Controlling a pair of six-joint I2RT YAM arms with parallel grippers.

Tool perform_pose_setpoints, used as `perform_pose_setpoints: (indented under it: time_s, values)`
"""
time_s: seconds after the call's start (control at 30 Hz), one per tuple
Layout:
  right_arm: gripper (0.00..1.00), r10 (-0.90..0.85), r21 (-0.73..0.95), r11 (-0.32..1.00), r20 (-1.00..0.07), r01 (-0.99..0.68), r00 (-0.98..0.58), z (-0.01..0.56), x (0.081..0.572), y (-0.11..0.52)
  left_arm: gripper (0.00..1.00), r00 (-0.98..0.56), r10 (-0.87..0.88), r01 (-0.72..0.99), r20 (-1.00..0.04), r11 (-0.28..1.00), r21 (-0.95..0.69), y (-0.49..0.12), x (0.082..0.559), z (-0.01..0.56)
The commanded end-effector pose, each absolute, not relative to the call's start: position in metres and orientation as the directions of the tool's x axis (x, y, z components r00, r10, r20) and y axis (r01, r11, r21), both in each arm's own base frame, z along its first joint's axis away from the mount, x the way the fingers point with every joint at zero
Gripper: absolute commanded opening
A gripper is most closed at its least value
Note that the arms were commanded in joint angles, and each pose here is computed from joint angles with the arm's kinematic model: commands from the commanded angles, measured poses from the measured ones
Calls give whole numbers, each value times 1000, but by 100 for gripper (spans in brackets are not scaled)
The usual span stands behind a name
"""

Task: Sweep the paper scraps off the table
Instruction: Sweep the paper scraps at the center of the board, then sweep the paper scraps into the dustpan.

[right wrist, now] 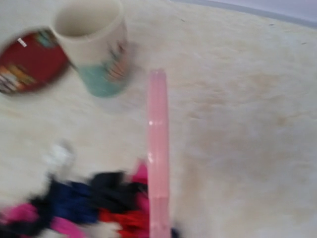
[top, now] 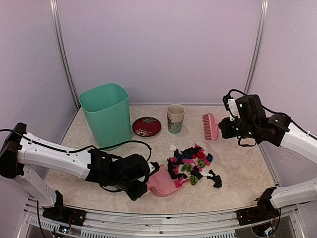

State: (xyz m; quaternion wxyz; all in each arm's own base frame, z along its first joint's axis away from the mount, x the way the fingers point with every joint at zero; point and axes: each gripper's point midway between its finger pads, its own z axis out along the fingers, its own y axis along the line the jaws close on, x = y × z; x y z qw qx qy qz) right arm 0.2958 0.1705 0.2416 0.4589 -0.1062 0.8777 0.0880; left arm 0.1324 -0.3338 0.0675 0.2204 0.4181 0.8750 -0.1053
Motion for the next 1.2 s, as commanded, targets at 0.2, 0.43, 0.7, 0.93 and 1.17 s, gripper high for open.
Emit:
perform_pose_setpoints:
  time_s: [0.2,0.43,0.7,0.93,1.17]
  values:
    - [0,-593,-421,804,-620,-420,-514,180,323,177,0,-575,682,755,-453,655,29,-335,157,62]
    - [0,-714,-438,685,-564,-582,-416,159,302,223,0,-567,675,759,-472,650,18,-344,164,59]
    - [0,-723,-348,641,-574,-684,-385,145,267,268,0,-556,673,769,-488,639,5,-356,169,54]
    - [0,-722,-278,588,-604,-760,-337,148,239,301,0,-546,672,774,-501,634,7,-361,171,49]
    - [0,-727,-248,545,-616,-801,-303,160,219,310,0,-541,648,764,-536,645,9,-361,175,48]
